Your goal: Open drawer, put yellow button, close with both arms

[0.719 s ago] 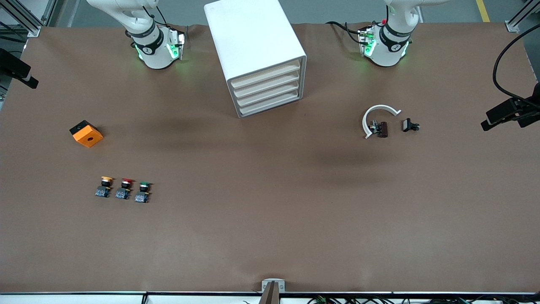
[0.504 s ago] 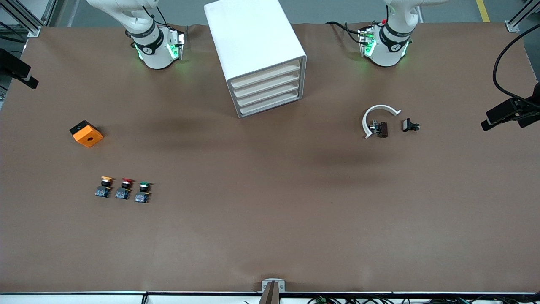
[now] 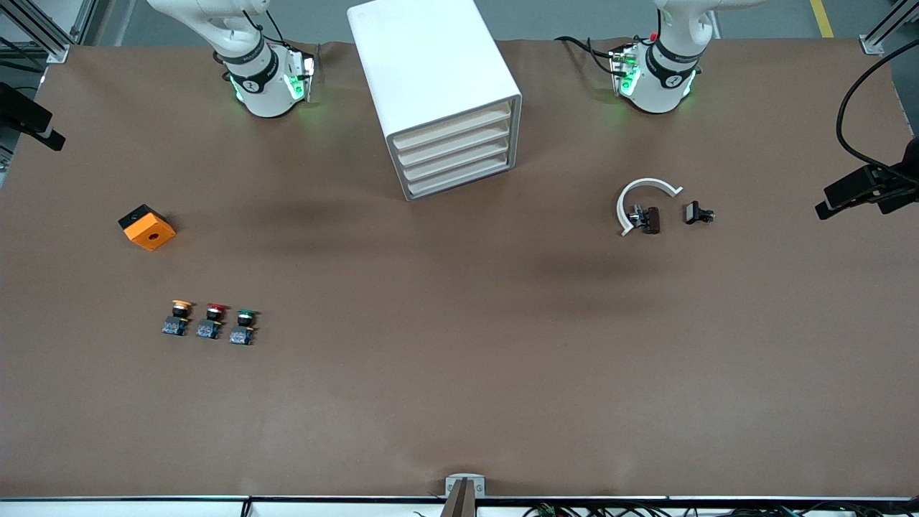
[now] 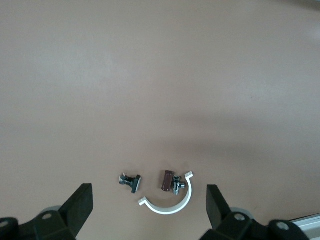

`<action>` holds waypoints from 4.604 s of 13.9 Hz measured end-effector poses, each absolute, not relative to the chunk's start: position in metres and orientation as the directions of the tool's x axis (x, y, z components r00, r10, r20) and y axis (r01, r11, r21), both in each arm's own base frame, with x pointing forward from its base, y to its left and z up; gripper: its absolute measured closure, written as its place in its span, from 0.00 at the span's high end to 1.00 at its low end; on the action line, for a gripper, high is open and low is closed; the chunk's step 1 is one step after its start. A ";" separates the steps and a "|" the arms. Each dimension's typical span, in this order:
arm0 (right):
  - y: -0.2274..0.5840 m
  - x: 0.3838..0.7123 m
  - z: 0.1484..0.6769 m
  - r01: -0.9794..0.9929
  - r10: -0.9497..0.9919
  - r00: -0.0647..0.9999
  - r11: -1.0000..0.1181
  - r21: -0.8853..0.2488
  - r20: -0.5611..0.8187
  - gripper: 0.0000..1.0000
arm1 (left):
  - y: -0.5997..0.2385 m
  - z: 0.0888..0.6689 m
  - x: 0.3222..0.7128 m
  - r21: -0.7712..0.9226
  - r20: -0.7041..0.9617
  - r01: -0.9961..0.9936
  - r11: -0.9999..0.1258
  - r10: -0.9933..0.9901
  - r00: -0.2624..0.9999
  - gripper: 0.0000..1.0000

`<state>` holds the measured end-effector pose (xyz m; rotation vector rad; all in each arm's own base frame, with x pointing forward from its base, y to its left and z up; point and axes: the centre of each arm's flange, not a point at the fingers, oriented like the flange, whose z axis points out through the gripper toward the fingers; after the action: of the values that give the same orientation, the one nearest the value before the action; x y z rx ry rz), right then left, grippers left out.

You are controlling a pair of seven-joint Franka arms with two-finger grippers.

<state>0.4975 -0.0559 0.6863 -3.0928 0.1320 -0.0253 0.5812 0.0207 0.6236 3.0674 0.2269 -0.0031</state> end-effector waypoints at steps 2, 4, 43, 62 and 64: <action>-0.056 0.497 0.686 -0.085 -0.086 0.996 -0.995 -0.047 0.014 1.00 | 0.025 0.605 0.589 0.060 -0.044 0.197 -0.979 0.195 0.980 1.00; -0.056 0.497 0.686 -0.086 -0.086 0.996 -0.995 -0.047 0.014 1.00 | 0.025 0.579 0.598 0.051 -0.092 0.230 -0.972 0.225 0.970 1.00; -0.131 0.642 0.212 -0.228 -0.224 0.966 -0.973 0.021 0.133 1.00 | -0.355 0.230 0.508 -0.989 -0.141 0.083 -0.119 0.918 -0.370 1.00; -0.123 0.632 0.176 -0.201 -0.200 0.979 -0.979 0.027 0.027 0.50 | -0.429 0.206 0.416 -0.998 -0.005 -0.059 -0.020 0.971 -0.241 0.59; -0.124 0.634 0.179 -0.201 -0.201 0.979 -0.979 0.027 0.032 0.40 | -0.432 0.209 0.419 -0.999 0.017 -0.045 0.006 0.968 -0.252 0.59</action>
<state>0.6335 -0.1240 0.1787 -3.1550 0.3205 -0.0462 0.4186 -0.4317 0.2086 1.9010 2.5055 -2.5775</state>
